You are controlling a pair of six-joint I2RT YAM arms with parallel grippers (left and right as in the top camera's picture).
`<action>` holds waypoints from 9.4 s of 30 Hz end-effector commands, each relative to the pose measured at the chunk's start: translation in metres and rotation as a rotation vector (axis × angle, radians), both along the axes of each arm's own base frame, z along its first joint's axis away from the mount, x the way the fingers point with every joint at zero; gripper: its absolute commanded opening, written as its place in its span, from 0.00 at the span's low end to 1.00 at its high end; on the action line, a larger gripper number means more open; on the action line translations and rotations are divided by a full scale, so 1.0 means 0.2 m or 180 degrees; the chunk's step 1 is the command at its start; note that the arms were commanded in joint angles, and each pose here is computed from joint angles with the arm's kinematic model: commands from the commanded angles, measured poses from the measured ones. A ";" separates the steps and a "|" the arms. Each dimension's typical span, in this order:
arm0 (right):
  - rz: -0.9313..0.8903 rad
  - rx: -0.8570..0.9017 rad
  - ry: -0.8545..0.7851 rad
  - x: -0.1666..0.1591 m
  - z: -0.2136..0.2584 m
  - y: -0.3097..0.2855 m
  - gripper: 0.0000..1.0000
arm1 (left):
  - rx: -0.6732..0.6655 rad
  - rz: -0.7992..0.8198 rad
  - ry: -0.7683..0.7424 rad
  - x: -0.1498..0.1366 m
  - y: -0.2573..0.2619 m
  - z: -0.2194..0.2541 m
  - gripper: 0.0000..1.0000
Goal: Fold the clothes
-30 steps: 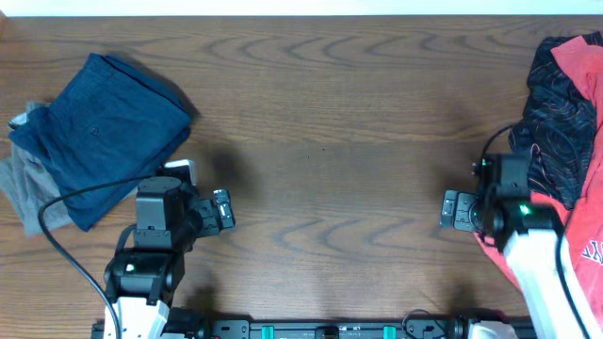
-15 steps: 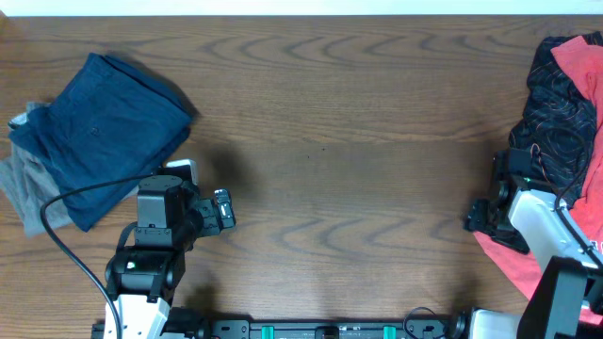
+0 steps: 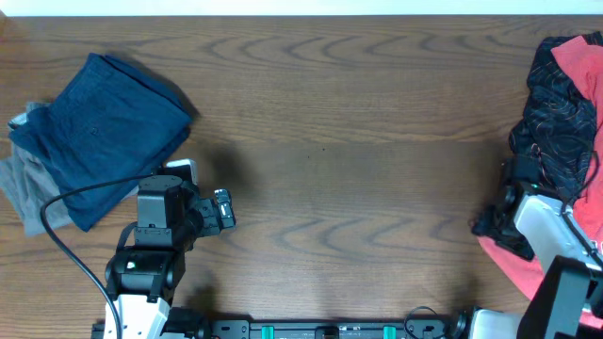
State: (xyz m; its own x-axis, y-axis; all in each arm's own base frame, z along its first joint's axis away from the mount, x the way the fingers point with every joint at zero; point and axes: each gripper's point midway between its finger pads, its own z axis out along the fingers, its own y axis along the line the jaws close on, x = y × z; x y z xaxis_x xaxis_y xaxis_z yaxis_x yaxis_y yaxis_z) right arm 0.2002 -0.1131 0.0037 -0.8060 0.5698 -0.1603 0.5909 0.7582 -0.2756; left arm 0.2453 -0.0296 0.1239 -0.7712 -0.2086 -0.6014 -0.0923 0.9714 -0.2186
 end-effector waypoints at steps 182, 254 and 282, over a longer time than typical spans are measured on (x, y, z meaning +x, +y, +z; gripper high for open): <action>0.0960 0.0881 -0.0740 0.37 0.37 0.44 0.59 | -0.1521 -0.1375 0.0737 0.51 -1.16 0.12 0.98; 0.1733 0.1656 -0.0993 0.46 0.37 0.64 0.16 | -0.0956 -0.0381 -0.2116 1.10 -0.09 1.10 0.06; 0.2625 0.0547 -0.0655 0.81 -0.19 0.82 0.29 | -0.0969 -0.0267 -0.1657 1.06 -0.06 0.96 0.06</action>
State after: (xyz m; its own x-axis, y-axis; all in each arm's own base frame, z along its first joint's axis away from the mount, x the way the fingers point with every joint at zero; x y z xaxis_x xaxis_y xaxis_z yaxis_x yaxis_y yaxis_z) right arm 0.3829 0.0717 -0.0038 -0.8909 -0.1785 -0.4178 -0.2045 0.9787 0.0179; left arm 0.4573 -0.0424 0.2897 -0.4557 -0.4042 -0.7931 0.1321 0.8504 -0.5093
